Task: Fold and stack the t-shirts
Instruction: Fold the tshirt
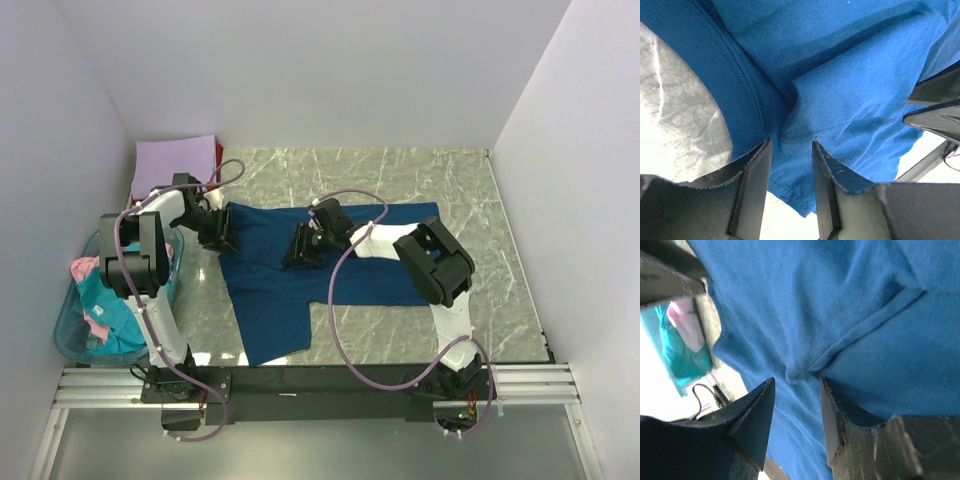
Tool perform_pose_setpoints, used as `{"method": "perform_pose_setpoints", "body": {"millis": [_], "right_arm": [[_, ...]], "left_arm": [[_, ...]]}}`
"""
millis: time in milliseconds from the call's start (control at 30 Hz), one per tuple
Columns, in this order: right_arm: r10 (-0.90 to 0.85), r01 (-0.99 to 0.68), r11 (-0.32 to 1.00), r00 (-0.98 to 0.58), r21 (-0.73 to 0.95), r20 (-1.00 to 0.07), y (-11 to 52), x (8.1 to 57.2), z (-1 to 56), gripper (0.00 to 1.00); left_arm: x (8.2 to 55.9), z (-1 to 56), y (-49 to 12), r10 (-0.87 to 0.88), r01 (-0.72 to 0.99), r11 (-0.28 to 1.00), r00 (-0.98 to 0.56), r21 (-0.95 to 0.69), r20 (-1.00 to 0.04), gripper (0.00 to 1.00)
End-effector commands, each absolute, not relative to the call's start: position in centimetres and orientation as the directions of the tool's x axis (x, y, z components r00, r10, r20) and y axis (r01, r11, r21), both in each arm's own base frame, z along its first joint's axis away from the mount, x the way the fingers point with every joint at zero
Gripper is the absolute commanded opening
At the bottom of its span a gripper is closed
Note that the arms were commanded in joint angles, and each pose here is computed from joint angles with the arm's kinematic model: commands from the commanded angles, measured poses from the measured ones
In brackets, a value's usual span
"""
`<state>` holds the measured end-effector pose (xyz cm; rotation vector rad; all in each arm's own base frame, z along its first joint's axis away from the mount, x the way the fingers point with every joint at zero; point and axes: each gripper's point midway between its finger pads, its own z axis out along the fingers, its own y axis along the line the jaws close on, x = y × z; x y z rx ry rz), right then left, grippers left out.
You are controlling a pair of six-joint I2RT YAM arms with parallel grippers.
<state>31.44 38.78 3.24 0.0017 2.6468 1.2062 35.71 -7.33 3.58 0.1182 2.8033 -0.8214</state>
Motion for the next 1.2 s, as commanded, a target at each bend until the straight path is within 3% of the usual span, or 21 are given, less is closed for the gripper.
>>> {"method": "perform_pose_setpoints", "body": {"millis": [0,167,333,467,633,733,967,1067,1167], "right_arm": [[0.118,-0.111,0.67,-0.96,0.734,-0.253,40.1,32.7,3.8,0.48],[0.115,-0.112,0.669,-0.961,0.735,-0.251,40.5,33.0,3.7,0.45],[0.103,-0.118,0.671,-0.963,0.732,-0.25,40.4,32.9,3.8,0.31],[0.091,-0.127,0.661,-0.965,0.74,-0.246,40.6,32.6,4.2,0.14],[0.082,-0.147,0.649,-0.962,0.746,-0.262,40.6,32.6,5.2,0.04],[0.077,-0.156,0.643,-0.961,0.75,-0.265,40.8,32.6,5.5,0.0],[0.075,-0.155,0.633,-0.963,0.759,-0.259,40.7,32.7,5.9,0.0],[0.076,-0.155,0.617,-0.964,0.771,-0.255,40.8,32.7,6.3,0.0],[0.071,-0.159,0.607,-0.965,0.779,-0.252,40.8,32.6,6.8,0.0]], "left_arm": [[35.6,3.5,-8.0,0.014,0.143,0.822,-0.973,-0.551,-0.231,0.43],[35.4,3.4,-8.0,0.016,0.142,0.822,-0.974,-0.552,-0.226,0.42],[35.5,3.6,-8.1,0.016,0.143,0.818,-0.974,-0.557,-0.227,0.35],[35.5,3.8,-8.1,0.017,0.143,0.819,-0.974,-0.556,-0.224,0.31],[35.4,4.0,-8.0,0.015,0.141,0.822,-0.974,-0.552,-0.225,0.23],[35.3,3.7,-8.0,0.01,0.13,0.822,-0.977,-0.555,-0.214,0.23],[35.0,2.9,-7.7,0.013,0.119,0.835,-0.98,-0.538,-0.197,0.35],[34.7,3.0,-8.0,0.015,0.117,0.824,-0.982,-0.554,-0.186,0.26],[34.4,3.9,-8.5,0.017,0.124,0.807,-0.982,-0.578,-0.187,0.09]]}}
